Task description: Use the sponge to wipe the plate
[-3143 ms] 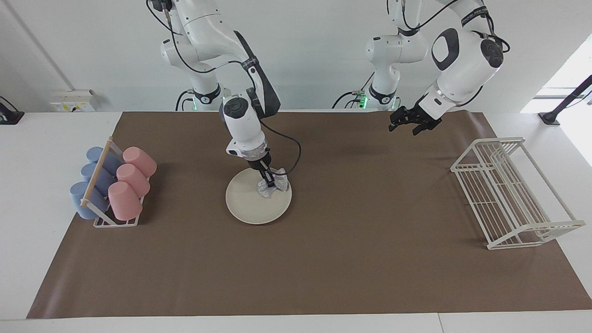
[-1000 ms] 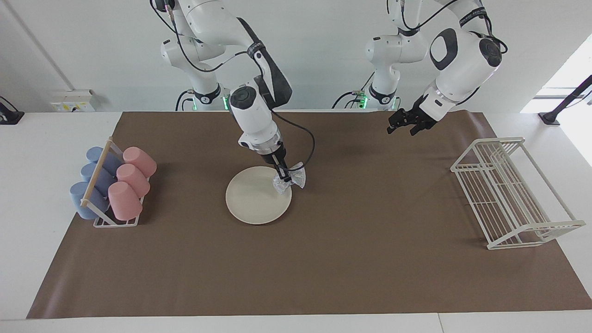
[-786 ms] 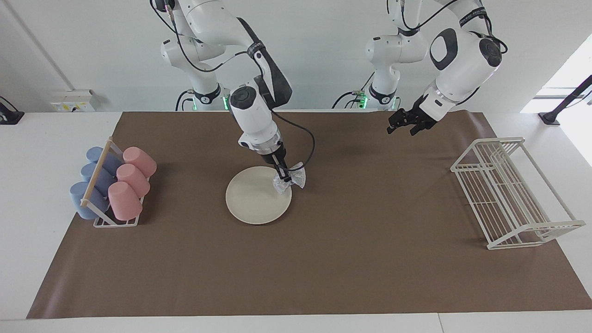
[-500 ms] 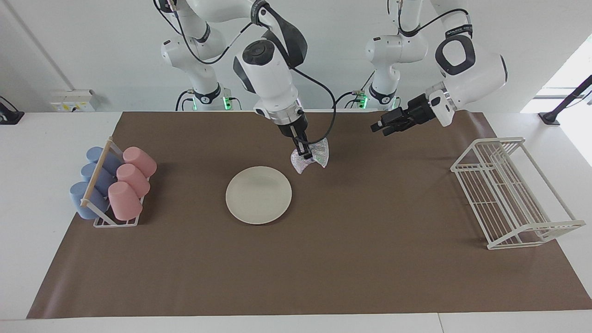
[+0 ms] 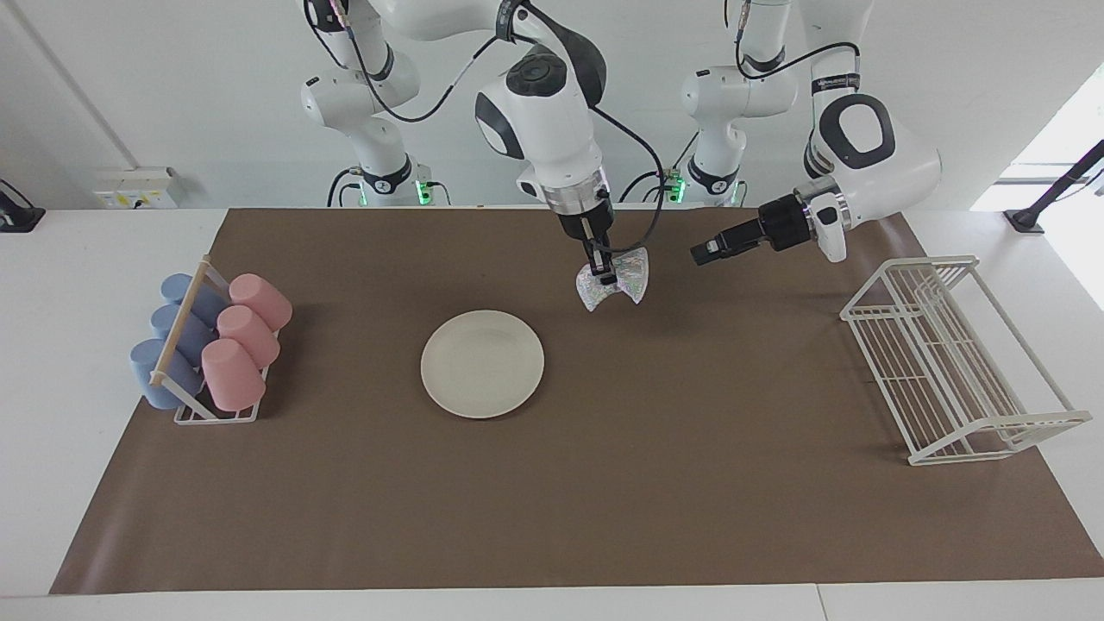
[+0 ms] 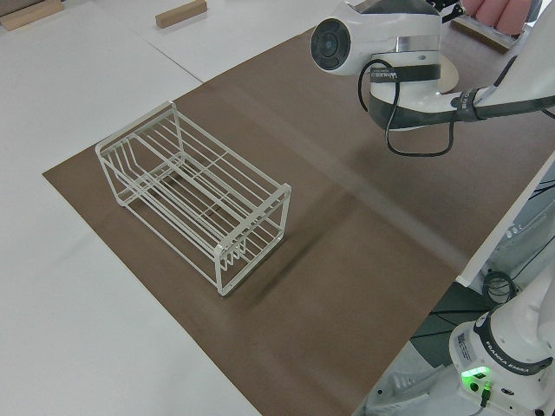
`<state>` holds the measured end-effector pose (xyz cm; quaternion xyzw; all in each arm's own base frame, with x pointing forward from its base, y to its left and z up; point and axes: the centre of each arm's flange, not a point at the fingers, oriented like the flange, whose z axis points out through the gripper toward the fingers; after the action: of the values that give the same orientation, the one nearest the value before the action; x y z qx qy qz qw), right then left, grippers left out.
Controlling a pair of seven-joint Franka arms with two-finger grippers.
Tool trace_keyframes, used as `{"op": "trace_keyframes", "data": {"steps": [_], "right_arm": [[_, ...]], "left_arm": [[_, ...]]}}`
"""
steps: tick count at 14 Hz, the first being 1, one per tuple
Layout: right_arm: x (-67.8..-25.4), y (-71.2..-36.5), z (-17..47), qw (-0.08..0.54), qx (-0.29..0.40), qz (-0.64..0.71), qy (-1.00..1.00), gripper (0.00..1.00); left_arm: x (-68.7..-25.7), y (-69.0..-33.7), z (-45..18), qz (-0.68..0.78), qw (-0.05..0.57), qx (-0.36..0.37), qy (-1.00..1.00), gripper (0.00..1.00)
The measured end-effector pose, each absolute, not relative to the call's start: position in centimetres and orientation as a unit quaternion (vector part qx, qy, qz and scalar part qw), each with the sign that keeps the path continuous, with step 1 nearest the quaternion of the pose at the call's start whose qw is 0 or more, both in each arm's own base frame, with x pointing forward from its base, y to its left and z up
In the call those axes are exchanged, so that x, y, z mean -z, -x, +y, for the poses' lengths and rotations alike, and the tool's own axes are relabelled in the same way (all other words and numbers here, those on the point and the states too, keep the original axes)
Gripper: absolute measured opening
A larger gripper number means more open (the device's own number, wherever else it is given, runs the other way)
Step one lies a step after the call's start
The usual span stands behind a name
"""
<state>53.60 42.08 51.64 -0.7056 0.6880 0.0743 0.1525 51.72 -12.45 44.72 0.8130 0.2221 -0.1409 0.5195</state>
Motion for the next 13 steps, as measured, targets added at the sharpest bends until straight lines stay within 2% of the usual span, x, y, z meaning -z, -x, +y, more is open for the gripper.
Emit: {"op": "trace_keyframes", "data": {"steps": [3,5,9,12,13], "right_arm": [[-51.6,-53.8,42.0,0.152,-0.071,0.688,0.706,0.10],[-51.5,-53.8,42.0,0.151,-0.070,0.688,0.706,0.10],[-51.3,-53.9,41.9,0.150,-0.070,0.689,0.706,0.10],[-51.2,-54.0,41.8,0.149,-0.069,0.689,0.705,0.10],[-51.1,-54.0,41.9,0.148,-0.069,0.690,0.705,0.10]], "left_arm": [[-45.8,-55.6,-13.3,0.219,0.527,0.142,-0.809,1.00],[-45.9,-56.9,-14.5,0.211,0.529,0.149,-0.808,1.00],[-45.2,-55.8,-20.0,0.173,0.516,0.178,-0.820,1.00],[-44.7,-55.5,-20.4,0.165,0.506,0.187,-0.826,0.98],[-44.7,-55.5,-20.2,0.166,0.505,0.186,-0.826,0.94]]}}
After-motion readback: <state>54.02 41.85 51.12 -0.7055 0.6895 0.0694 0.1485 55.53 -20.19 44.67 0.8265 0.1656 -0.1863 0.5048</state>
